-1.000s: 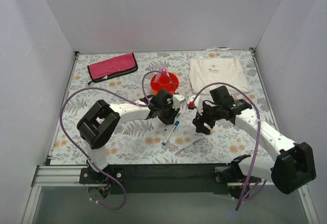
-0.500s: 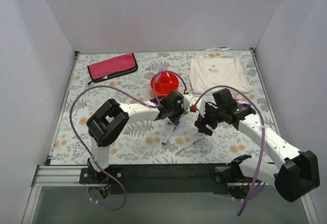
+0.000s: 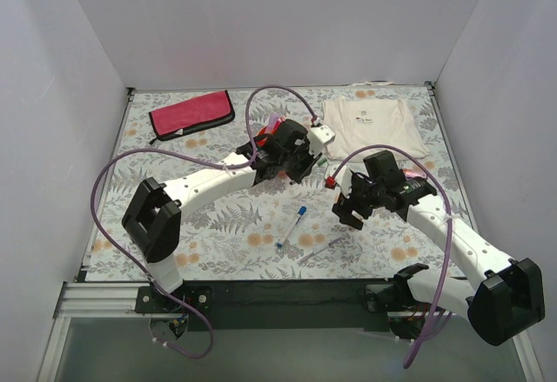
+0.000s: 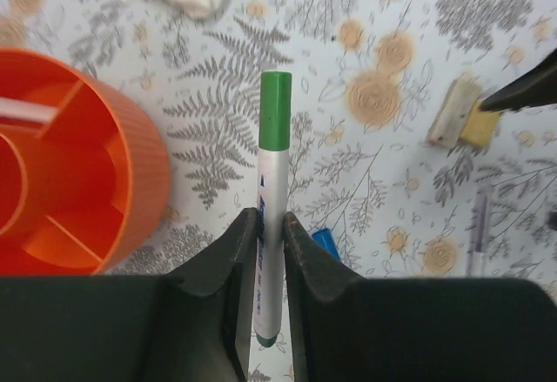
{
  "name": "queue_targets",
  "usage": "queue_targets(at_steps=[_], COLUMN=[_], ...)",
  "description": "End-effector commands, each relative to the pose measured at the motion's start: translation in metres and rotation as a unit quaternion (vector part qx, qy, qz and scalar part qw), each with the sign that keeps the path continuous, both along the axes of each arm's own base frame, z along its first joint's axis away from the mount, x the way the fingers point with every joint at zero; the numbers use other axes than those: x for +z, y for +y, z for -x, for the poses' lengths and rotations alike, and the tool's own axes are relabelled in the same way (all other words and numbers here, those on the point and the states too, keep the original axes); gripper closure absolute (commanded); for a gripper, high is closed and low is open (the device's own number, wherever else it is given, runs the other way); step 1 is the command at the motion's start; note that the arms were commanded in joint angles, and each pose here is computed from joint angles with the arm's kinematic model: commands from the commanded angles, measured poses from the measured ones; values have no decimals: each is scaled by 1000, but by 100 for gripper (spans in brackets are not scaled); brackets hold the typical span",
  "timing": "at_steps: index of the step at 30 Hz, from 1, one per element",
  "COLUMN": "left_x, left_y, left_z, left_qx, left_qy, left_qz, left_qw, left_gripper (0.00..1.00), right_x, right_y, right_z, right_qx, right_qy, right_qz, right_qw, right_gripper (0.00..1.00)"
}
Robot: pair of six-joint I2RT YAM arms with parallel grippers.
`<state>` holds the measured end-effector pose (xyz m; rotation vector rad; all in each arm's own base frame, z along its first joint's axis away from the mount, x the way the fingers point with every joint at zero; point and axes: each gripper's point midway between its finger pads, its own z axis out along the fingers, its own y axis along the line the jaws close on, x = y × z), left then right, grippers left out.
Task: Sort the stationery into containers
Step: Pick up the pen from the center of the board, then place the pen in the storage box.
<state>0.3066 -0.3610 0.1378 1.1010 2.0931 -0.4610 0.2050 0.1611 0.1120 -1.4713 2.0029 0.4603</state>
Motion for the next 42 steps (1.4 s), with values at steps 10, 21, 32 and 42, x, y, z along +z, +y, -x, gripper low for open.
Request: queue_targets(at_steps=[10,21,32,42], left_x=[115,110,76,49], left_y=[8,-24,-16,-9], left_z=[-140,-183,-200,-201], left_qx=[69,38,52,58], left_qy=[-120,-126,-119,-103], left_qz=[189,248,239,236], left_qw=[972,960,962,965], left_gripper=[100,100,100,100], right_x=[3,1,-2,7], right_y=[-4,-6,-11,-8], right_z=[-25,-38,-44,-58], right_qx=[-42,-56,-68,-93], right_qy=[6,13,21,29], right_qz=[7,13,18,0], right_qw=[999,998,997,995], right_gripper=[18,18,18,18])
